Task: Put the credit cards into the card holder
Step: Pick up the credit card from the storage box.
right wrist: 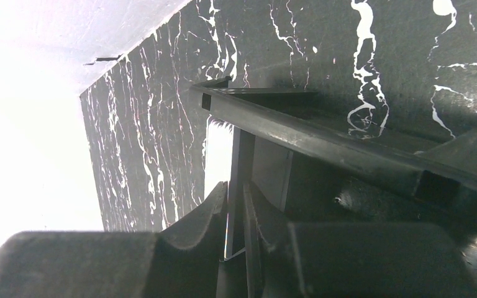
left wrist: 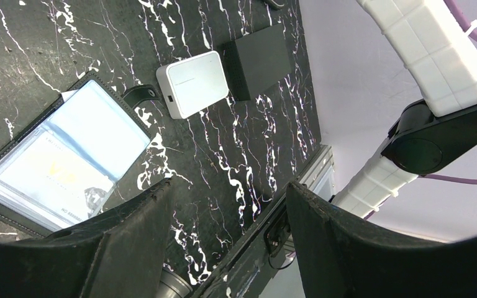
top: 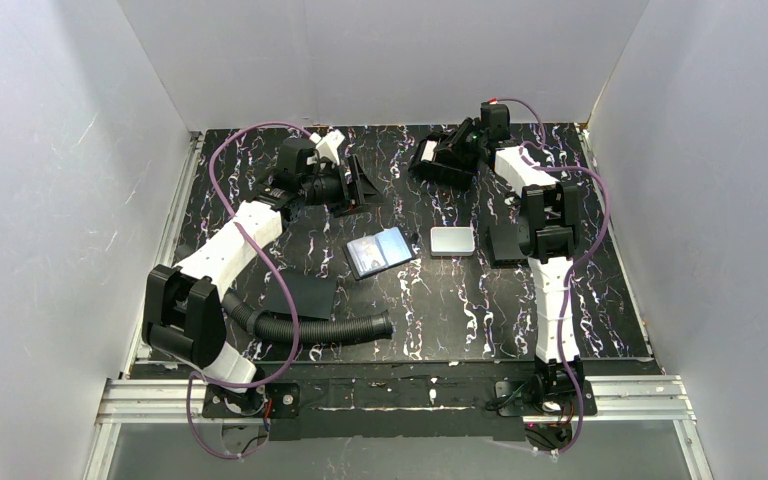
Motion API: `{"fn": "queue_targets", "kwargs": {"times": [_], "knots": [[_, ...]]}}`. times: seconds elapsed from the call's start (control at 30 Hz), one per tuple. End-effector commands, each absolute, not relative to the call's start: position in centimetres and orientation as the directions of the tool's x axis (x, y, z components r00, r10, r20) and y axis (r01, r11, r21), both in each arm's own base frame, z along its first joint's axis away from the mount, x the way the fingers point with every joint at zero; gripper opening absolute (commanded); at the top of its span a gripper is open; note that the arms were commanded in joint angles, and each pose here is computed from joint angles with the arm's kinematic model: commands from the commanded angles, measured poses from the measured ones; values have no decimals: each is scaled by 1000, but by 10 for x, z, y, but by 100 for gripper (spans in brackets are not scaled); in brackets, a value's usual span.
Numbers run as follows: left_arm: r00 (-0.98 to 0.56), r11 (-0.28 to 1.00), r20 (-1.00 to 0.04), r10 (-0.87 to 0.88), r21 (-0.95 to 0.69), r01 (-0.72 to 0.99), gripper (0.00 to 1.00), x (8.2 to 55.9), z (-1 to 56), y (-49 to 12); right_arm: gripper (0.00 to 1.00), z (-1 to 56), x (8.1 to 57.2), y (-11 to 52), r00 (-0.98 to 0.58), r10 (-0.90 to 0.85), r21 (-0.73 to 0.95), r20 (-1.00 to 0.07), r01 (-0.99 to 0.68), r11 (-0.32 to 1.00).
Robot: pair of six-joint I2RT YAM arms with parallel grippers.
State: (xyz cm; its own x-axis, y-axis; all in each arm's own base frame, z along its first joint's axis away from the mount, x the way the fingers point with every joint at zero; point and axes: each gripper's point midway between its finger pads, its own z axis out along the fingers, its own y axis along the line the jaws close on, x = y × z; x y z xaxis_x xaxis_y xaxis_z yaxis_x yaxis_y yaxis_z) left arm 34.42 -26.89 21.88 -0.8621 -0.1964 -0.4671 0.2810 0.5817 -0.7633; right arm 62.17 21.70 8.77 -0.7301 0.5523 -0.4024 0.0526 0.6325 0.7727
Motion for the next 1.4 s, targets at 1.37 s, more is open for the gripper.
{"fn": "queue_targets", "kwargs": {"times": [1.37], "knots": [[-878,627,-443,-182,-740,243,65,340,215,-262,1,216,612,200,-595,506,702,-625,-145,697]]}}
